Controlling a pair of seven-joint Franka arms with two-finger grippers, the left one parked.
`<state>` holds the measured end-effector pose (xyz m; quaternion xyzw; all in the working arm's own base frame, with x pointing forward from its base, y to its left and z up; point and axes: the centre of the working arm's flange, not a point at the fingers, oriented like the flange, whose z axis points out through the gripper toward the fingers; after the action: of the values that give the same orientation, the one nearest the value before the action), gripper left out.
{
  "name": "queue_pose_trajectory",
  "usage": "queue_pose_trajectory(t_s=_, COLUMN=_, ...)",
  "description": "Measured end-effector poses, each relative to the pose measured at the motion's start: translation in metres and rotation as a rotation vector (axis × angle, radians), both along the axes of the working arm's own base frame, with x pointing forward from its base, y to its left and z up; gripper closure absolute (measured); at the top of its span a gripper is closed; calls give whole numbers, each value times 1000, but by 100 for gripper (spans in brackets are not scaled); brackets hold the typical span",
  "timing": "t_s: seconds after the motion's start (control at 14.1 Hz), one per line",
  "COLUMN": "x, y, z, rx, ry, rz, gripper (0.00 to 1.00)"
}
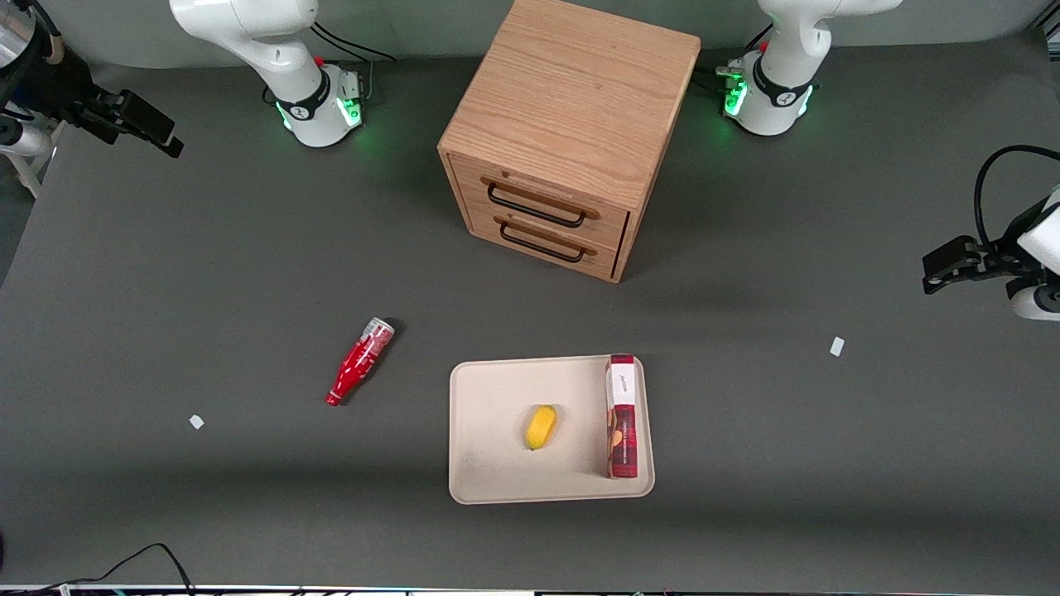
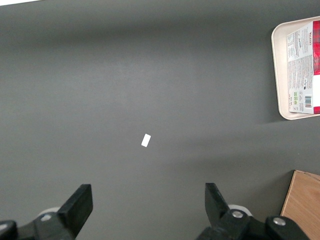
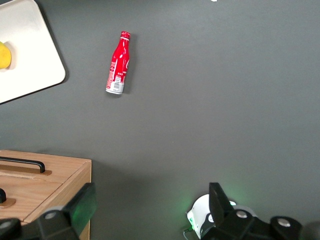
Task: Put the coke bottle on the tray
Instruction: 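Move the open right gripper down over the red Coca-Cola bottle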
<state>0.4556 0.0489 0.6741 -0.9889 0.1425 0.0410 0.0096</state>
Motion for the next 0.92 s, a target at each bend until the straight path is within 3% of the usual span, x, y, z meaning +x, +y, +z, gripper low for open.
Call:
queue_pose_trajectory(t_s=0.71, x=16, y=0, z=-8, rx=0, ry=31, rz=-11, gripper=0)
queue_pose_trajectory(t_s=0.92, x=49, y=28, z=-14, rx=27, ry=37, rz=-52, gripper=0)
